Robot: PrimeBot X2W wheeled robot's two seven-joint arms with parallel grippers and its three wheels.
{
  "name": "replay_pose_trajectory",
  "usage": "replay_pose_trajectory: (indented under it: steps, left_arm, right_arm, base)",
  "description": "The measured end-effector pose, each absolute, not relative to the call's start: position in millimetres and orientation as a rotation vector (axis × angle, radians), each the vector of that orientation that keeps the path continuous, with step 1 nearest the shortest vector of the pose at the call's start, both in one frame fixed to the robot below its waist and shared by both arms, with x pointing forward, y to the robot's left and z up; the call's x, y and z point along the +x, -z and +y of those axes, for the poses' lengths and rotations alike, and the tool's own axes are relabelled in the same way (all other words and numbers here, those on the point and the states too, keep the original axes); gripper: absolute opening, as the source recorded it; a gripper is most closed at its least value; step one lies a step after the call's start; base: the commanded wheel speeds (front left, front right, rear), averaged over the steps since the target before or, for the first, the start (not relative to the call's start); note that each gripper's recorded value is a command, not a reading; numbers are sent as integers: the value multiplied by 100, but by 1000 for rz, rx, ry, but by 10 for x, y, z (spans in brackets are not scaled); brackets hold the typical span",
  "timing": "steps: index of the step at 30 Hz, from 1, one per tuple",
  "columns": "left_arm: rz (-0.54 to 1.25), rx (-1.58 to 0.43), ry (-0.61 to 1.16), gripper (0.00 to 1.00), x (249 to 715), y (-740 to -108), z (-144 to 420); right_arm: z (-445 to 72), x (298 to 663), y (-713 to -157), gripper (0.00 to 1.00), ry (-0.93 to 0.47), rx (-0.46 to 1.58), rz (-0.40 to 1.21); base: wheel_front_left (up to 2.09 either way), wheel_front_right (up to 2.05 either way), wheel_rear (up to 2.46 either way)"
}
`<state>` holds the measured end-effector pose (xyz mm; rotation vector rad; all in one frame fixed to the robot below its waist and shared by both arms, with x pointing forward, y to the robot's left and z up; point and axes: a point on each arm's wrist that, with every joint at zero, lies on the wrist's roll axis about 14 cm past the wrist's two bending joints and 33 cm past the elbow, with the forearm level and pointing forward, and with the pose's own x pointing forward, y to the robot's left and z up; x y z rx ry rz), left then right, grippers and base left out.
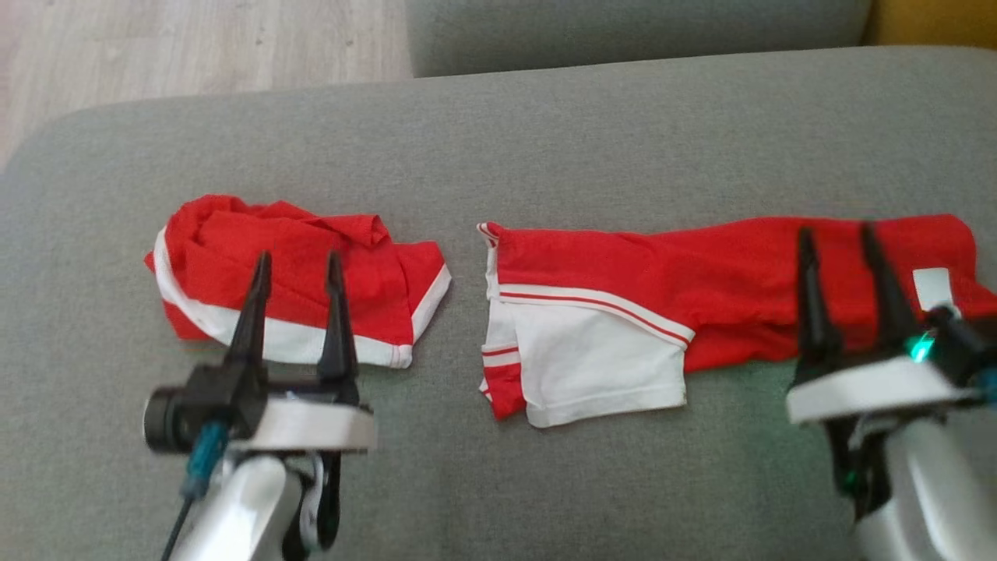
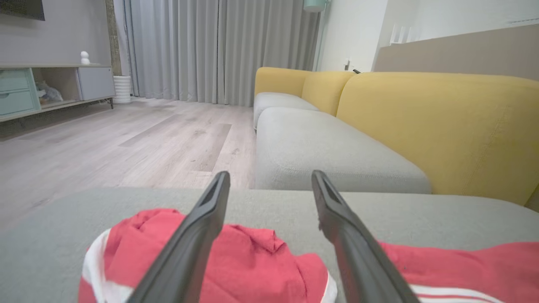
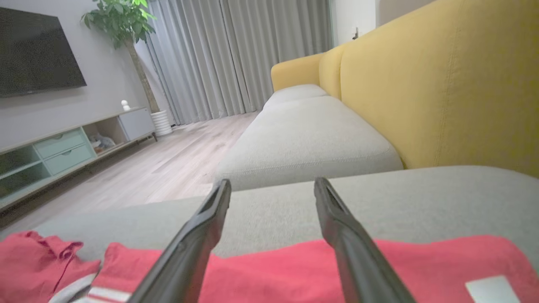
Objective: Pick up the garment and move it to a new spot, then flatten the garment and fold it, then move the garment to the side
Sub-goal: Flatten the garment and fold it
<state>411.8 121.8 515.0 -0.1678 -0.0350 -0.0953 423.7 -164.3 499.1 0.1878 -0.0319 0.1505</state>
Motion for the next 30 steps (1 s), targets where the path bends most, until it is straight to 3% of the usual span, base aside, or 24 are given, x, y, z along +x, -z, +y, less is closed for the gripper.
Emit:
replay_pose_trajectory:
  steps: [10, 22, 30]
  left_arm:
    - [-20, -186, 63, 100, 4070, -4973, 1332]
    - [-3, -176, 110, 100, 4308, -4823, 1255]
    - [25, -211, 95, 100, 4432, -4685, 1318]
  right_arm:
    - [-1600, 4147, -4702, 100, -152, 159, 46]
    - [-3120, 4564, -4582, 100, 253, 9, 215]
    - [-3540, 4354, -3946, 100, 417, 46, 518]
  base:
    - [0, 0, 0]
    - [0, 0, 0]
    - [0, 0, 0]
